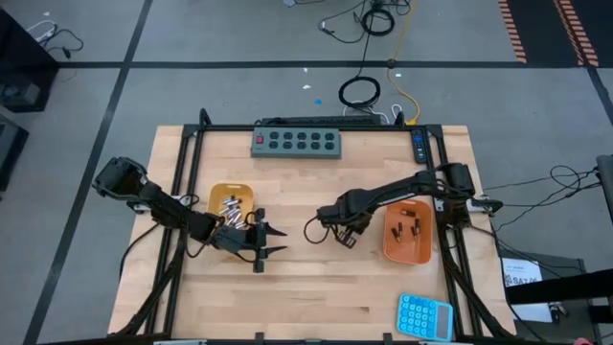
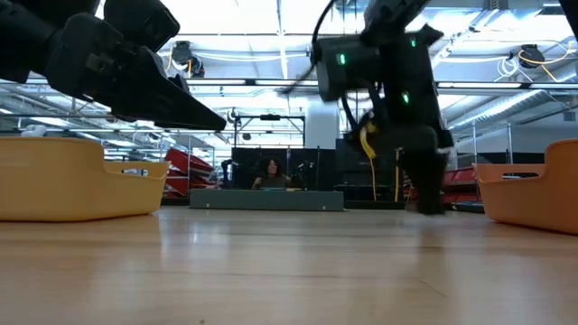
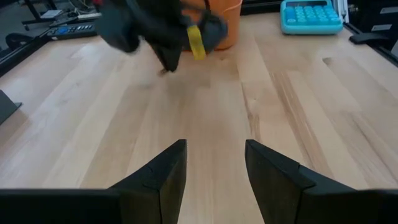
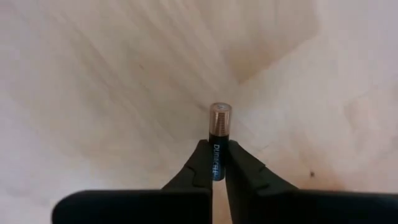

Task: Sort batteries
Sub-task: Put the black battery into the orange bin, then return to Home Position

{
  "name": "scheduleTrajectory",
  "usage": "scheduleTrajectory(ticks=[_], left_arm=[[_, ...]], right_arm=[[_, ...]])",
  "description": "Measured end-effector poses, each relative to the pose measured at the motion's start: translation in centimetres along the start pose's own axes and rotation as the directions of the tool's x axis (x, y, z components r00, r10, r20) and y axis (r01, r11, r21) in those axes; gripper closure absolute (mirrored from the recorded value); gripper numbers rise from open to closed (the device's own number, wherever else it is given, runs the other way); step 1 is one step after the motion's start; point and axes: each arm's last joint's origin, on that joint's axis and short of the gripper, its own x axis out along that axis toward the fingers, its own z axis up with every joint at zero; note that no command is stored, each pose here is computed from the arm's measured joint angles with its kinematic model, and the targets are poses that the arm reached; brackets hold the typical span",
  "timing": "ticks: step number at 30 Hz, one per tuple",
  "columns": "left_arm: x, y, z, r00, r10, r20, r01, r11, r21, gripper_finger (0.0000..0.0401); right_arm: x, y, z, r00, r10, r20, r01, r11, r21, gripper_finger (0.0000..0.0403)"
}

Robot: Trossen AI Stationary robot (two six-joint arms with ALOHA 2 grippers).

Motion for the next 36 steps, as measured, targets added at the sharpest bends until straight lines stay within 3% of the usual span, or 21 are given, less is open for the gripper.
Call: scheduleTrajectory(ticks=[11,15,20,23,28,32,36], left_arm=[[0.0,0.0,-0.2,1.000,0.001,-0.017,-0.001,1.000,0.004,0.0228],[0.0,0.0,-0.2,1.000,0.001,-0.016,-0.001,1.000,0.002,0.0228],[0.0,0.0,-0.2,1.000,-0.019,-0.019,0.019,0.999,-0.036,0.0228],[0.0,-0.1,-0.2,1.000,-0.022,-0.020,0.021,0.999,-0.048,0.0228],[-0.2,-0.2,0.0,1.000,-0.005,-0.013,0.004,1.000,-0.028,0.0228],[-1.3,0.0,1.2,0.999,0.013,0.034,-0.013,1.000,-0.013,0.0228],[-2.8,1.2,2.4,0.997,0.067,0.033,-0.064,0.996,-0.061,0.0228]], right_arm=[[-6.0,-2.1,-4.3,0.999,-0.041,0.001,0.041,0.998,0.056,0.0402],[-8.1,-3.2,-7.3,0.995,-0.009,-0.104,0.023,0.991,0.130,0.0402],[-6.7,-4.5,-10.4,0.982,-0.008,-0.190,0.043,0.983,0.180,0.0393],[-4.8,-5.3,-11.9,0.988,-0.033,-0.152,0.062,0.979,0.194,0.0367],[-2.2,-5.6,-13.0,0.995,0.096,-0.001,-0.093,0.973,0.212,0.0294],[-1.6,-6.4,-13.8,0.995,0.024,0.099,-0.045,0.974,0.222,0.0251],[-2.3,-6.7,-14.3,0.953,-0.074,0.295,0.021,0.984,0.178,0.0242]])
